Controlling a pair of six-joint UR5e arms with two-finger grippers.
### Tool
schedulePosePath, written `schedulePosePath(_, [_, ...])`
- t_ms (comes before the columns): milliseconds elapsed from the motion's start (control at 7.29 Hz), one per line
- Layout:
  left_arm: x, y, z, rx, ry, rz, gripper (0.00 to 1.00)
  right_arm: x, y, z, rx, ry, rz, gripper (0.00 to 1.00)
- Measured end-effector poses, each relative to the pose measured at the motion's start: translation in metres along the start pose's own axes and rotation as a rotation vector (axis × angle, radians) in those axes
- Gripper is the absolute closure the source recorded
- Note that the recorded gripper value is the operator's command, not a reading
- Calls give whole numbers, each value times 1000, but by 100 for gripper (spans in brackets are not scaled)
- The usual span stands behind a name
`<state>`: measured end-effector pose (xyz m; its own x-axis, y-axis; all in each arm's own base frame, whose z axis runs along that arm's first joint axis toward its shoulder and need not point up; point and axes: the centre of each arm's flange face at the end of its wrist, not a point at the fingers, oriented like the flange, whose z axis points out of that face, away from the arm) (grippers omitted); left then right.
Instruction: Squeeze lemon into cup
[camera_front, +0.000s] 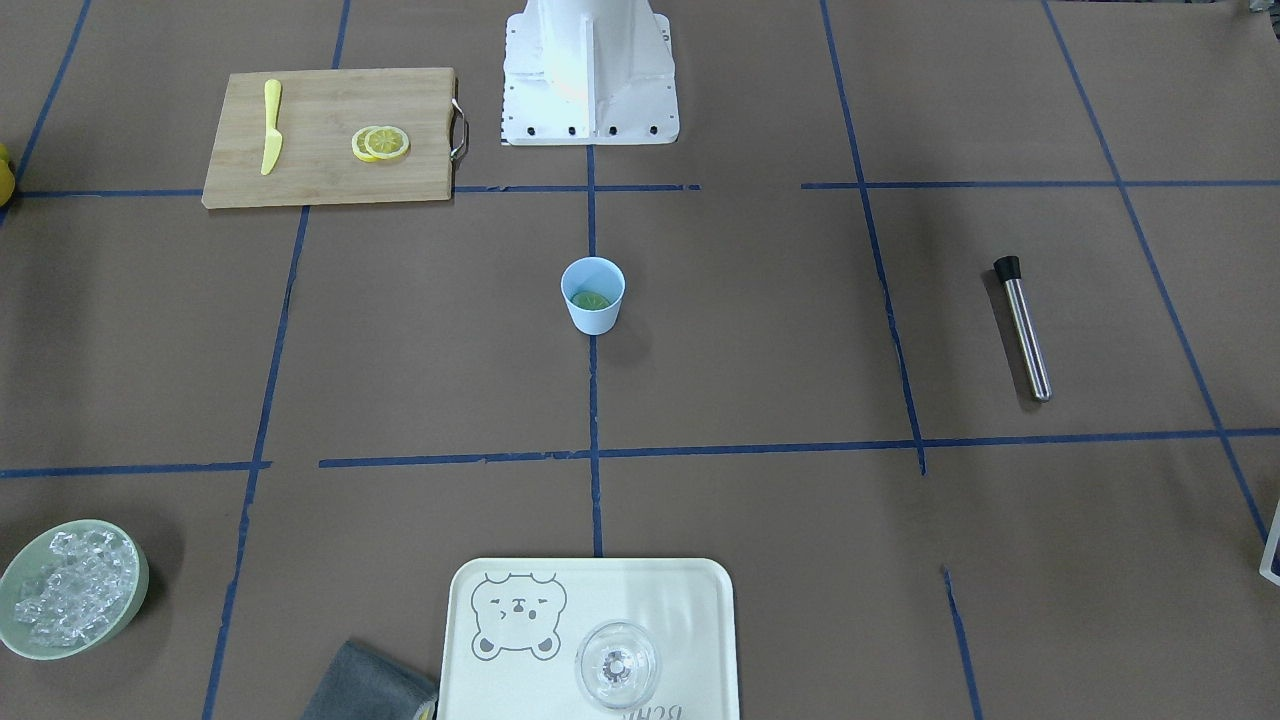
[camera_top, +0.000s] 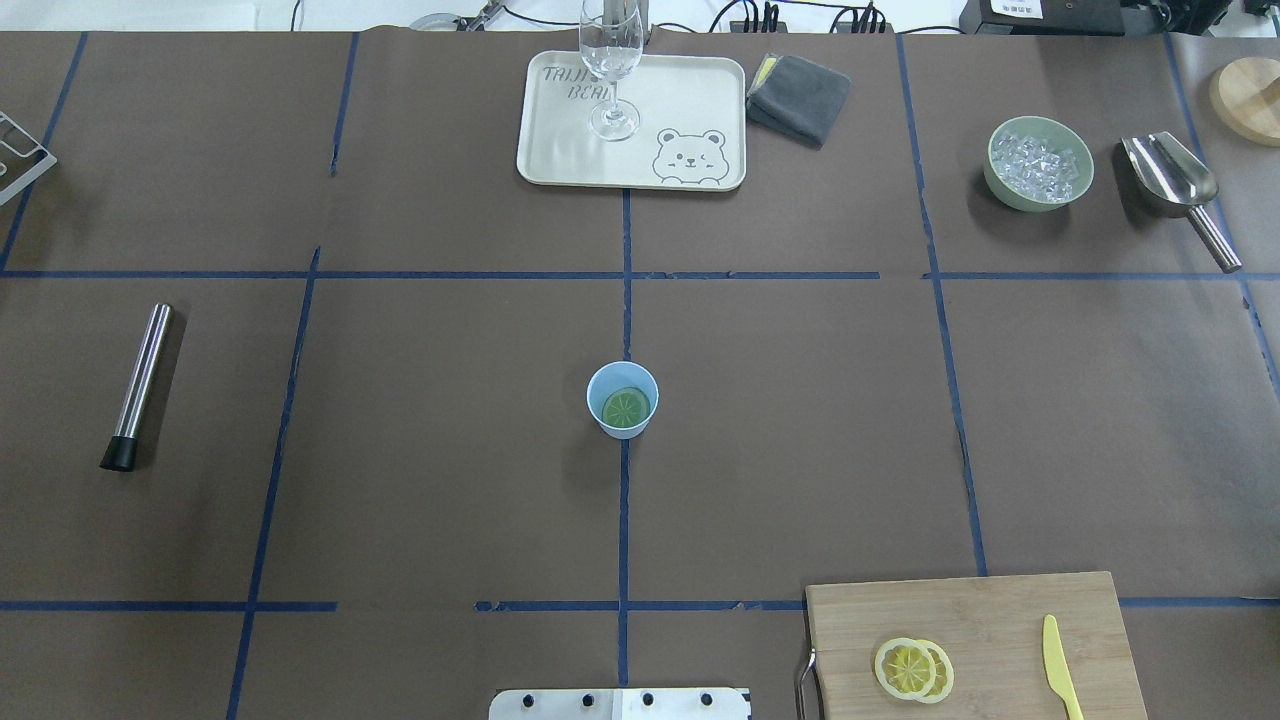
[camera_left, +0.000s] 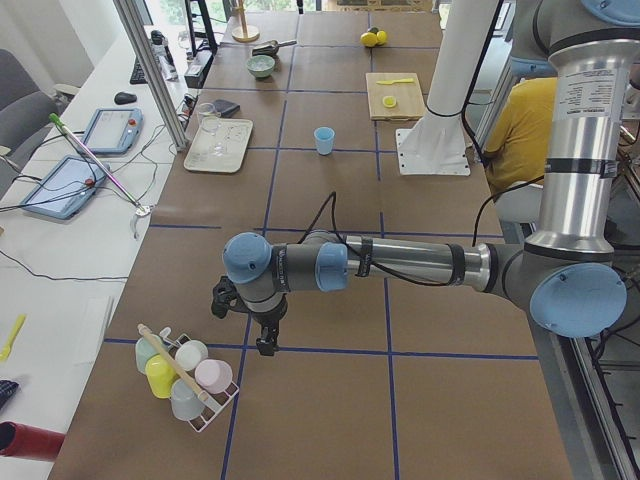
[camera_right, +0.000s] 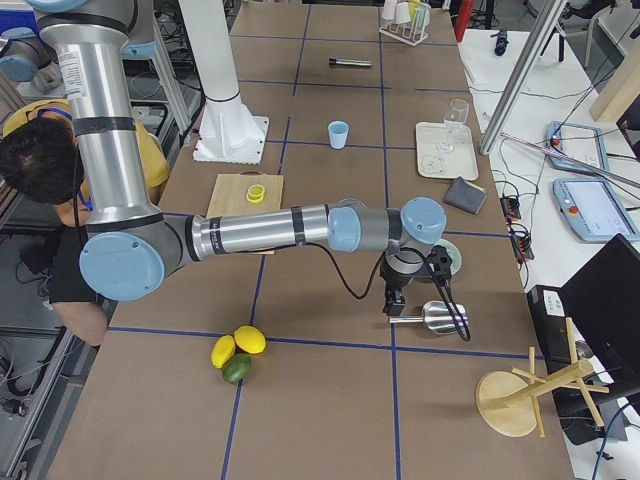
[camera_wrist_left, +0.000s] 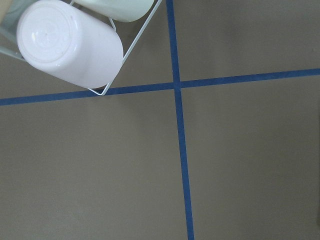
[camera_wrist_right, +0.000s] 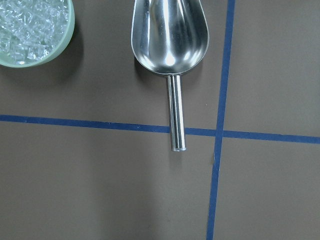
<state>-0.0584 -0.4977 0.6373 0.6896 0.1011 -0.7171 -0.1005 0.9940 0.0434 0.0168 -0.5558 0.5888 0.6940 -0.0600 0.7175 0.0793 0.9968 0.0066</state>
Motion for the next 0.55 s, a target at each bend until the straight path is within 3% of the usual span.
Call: schedulePosePath(549, [-5, 1, -1, 4, 1, -7, 0, 4, 0, 1, -2, -12, -8, 0])
